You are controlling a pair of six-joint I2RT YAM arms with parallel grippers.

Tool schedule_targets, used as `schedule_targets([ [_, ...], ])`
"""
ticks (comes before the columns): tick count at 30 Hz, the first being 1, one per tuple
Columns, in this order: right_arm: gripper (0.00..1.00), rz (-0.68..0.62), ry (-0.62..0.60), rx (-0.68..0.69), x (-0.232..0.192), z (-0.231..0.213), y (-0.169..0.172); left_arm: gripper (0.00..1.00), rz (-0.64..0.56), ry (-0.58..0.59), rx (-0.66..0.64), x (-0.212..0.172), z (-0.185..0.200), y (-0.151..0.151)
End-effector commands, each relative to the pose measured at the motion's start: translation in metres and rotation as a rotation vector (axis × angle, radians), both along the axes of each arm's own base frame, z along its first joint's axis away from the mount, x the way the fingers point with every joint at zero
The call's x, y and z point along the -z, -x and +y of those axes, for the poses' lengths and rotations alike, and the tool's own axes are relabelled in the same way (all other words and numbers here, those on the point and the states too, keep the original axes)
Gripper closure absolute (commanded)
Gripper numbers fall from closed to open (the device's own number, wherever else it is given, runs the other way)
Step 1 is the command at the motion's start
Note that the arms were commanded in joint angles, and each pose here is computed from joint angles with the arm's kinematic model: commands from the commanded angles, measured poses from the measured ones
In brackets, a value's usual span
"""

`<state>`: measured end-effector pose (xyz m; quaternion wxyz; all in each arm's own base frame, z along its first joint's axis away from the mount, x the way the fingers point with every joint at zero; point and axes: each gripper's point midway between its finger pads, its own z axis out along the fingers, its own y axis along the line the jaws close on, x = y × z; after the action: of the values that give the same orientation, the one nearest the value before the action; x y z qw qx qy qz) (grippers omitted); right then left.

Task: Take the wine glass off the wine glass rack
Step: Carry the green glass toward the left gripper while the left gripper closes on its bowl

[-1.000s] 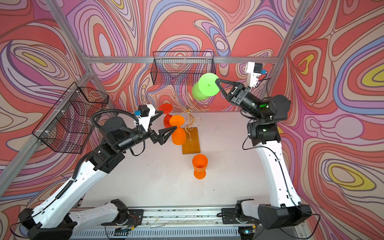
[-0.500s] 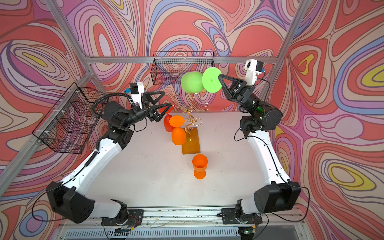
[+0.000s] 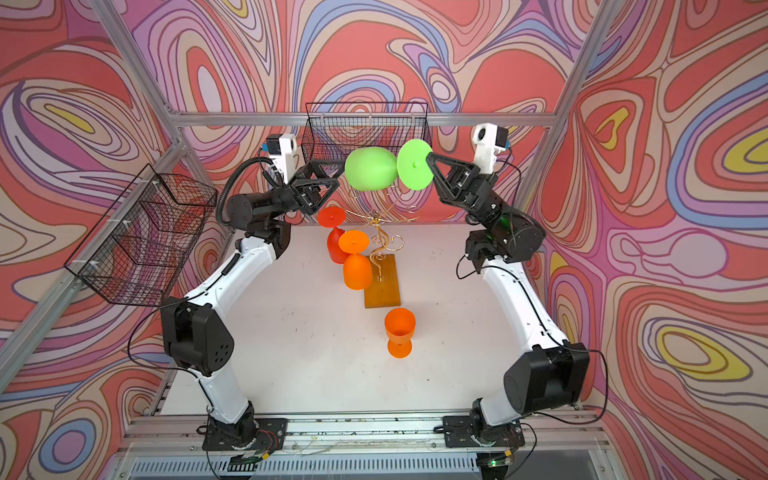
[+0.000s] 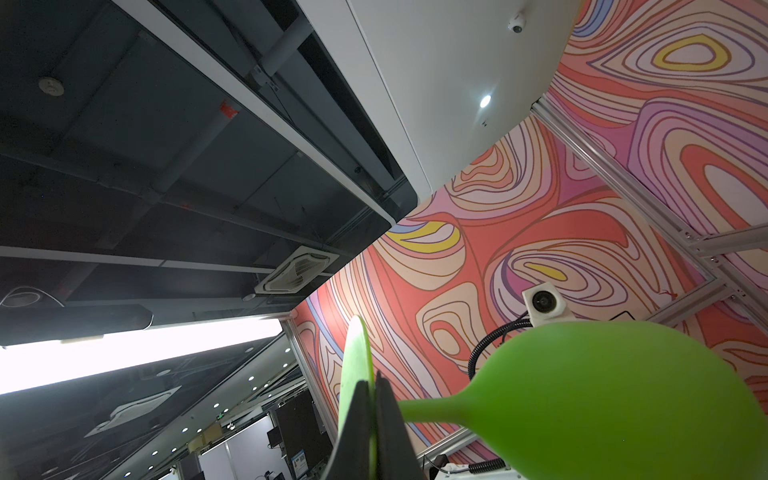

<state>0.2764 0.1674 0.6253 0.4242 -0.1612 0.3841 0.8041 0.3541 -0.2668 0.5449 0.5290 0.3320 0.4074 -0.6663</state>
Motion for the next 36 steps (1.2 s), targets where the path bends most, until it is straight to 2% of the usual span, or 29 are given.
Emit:
schedule_targets([
  [1,1.0,-0.024,-0.023,-0.005,-0.001,-0.001,0.003,0.08,-0.092,-0.003,0.065,-0.014,0.005,0.031],
  [10,1.0,-0.009,-0.044,-0.057,0.006,0.011,-0.01,0.1,-0.096,-0.016,0.089,-0.017,0.002,0.037],
  [19,1.0,0.021,-0.054,-0.07,0.017,0.017,-0.024,0.16,-0.11,-0.032,0.13,-0.016,-0.009,0.047],
  [22,1.0,0.02,-0.055,-0.073,0.017,0.018,-0.025,0.25,-0.105,-0.032,0.133,-0.015,-0.01,0.047],
  [27,1.0,0.022,-0.054,-0.072,0.019,0.018,-0.029,0.46,-0.098,-0.026,0.129,-0.014,-0.01,0.046],
  [34,1.0,0.038,-0.046,-0.064,0.026,0.019,-0.033,0.82,-0.101,-0.024,0.126,-0.014,-0.01,0.046],
  [36,1.0,0.041,-0.044,-0.064,0.028,0.02,-0.035,0.87,-0.101,-0.025,0.127,-0.014,-0.01,0.046],
])
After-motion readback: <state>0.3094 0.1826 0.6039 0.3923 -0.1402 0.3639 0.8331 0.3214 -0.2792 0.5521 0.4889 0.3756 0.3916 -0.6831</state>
